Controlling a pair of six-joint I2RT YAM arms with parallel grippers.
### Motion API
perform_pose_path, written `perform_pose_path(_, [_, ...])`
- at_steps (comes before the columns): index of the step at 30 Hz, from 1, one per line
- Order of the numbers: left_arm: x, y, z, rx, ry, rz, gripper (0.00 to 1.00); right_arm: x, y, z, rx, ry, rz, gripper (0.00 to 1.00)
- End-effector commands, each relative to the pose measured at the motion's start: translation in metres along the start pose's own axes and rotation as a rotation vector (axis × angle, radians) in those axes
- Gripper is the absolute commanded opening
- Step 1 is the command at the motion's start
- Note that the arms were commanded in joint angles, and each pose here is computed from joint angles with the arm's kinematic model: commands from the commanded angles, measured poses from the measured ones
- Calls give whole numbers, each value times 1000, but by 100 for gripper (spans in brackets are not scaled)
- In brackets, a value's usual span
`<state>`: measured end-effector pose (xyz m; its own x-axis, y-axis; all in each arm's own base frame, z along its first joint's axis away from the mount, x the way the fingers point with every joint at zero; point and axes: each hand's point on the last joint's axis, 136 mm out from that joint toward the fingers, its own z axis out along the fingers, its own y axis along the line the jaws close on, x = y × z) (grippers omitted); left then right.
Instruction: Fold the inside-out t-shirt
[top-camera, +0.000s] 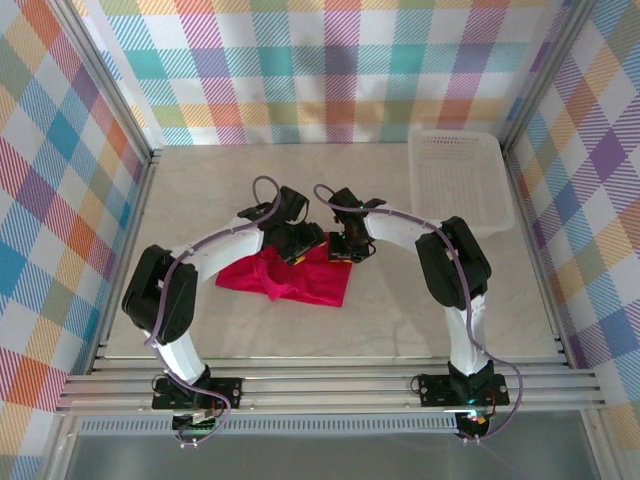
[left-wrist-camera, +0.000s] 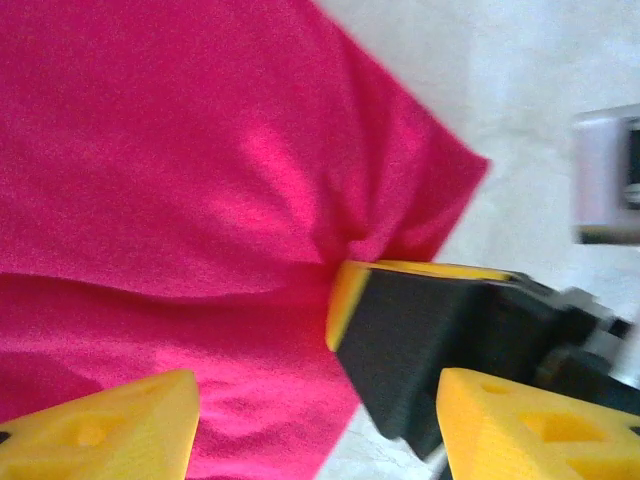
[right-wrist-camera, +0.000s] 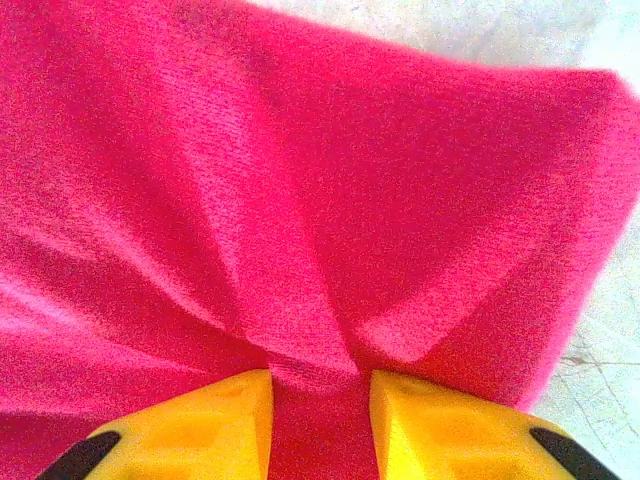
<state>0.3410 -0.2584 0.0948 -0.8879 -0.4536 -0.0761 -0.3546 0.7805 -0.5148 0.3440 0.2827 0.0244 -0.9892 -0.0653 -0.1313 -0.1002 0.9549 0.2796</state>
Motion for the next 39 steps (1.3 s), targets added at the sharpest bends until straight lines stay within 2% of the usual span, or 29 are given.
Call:
perform_pose_path(1, [3,22,12,-63,-6,-67,62,6,-14,12,50,48,44,26])
perform_pose_path(4, [6,61,21,-164,15,-91,62,6,-20,14,67,53,51,26])
perform_pose_path(6, [0,88,13,-216,16,-109,62,7,-24,15,80,58,54,25])
perform_pose_path(11, [-36,154,-41,-326,-35,-146,63,11,-32,20,108,73,56,24])
perform_pose_path(16, [-78,192,-93,-366,-148,-212,64,12,-33,23,108,79,55,24])
perform_pose_path(19, [-95,186,-108,-375,-183,-203,64,12,-32,22,105,79,50,24])
perform_pose_path(23, [-103,148,-119,-333,-243,-134,62,5,-18,11,51,65,33,23])
perform_pose_path(26, [-92,107,-115,-282,-251,-44,62,-5,4,-14,-22,25,5,24])
perform_pose_path(30, [-63,75,-88,-161,-175,-46,61,-23,30,-57,-95,-38,-30,30])
perform_pose_path(34, [-48,80,-57,-156,-126,-72,61,-35,48,-61,-166,-60,-48,34])
perform_pose_path(39, [-55,105,-24,-261,-76,-69,59,-37,44,-17,-164,0,-23,31])
